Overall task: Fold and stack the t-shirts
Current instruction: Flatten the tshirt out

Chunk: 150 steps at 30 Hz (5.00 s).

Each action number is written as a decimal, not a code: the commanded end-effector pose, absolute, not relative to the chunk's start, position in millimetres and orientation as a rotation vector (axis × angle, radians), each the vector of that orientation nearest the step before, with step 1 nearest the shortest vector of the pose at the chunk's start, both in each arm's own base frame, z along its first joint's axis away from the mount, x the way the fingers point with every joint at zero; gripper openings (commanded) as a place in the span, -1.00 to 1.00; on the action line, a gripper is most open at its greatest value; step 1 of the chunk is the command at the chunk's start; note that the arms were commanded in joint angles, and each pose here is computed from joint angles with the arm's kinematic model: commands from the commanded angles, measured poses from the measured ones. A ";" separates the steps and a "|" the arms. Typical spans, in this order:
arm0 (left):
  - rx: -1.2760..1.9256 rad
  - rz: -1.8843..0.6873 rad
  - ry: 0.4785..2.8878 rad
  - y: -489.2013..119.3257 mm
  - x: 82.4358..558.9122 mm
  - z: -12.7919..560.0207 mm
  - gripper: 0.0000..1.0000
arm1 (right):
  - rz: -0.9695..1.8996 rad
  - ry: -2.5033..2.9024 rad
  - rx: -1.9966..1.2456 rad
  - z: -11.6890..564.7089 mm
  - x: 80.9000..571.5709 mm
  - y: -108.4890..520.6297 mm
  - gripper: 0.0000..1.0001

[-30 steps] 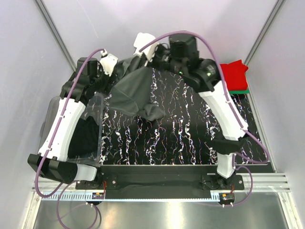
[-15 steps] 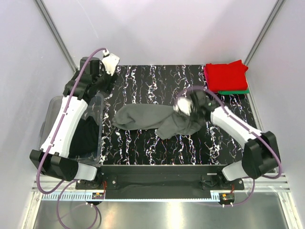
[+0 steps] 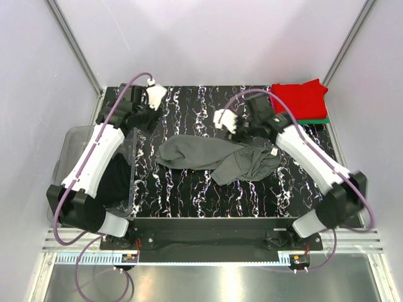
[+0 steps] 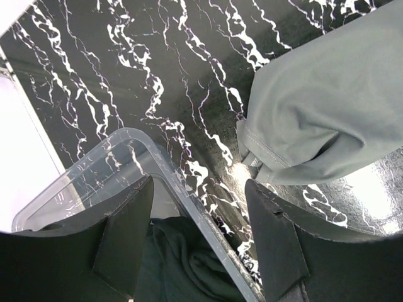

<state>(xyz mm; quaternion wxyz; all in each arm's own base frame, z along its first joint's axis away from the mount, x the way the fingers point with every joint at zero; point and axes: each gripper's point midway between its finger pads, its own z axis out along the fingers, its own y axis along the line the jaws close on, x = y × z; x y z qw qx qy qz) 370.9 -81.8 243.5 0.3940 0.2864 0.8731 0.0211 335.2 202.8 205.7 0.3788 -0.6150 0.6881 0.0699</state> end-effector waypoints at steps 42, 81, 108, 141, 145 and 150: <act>0.627 -0.048 2.270 -53.0 344.1 237.6 0.38 | 0.952 1.729 -2.753 47.9 232.9 248.9 -0.14; 0.915 -0.036 2.294 -69.5 363.0 197.9 0.22 | 0.410 1.663 -2.130 233.7 338.8 278.8 -1.00; 1.200 -0.111 2.559 -117.5 386.6 42.2 -0.40 | 0.061 1.829 -1.630 293.0 416.8 217.6 -1.00; 1.085 0.050 1.569 -119.0 315.0 420.1 -0.93 | -0.100 1.461 -0.593 567.3 326.2 82.8 -1.00; 1.053 0.031 1.494 -118.5 291.0 446.4 -0.90 | -0.070 1.396 -0.595 583.4 285.2 75.8 -1.00; 1.069 0.020 1.574 -117.6 295.9 414.7 -0.84 | -0.134 1.467 -0.611 553.6 293.9 66.1 -1.00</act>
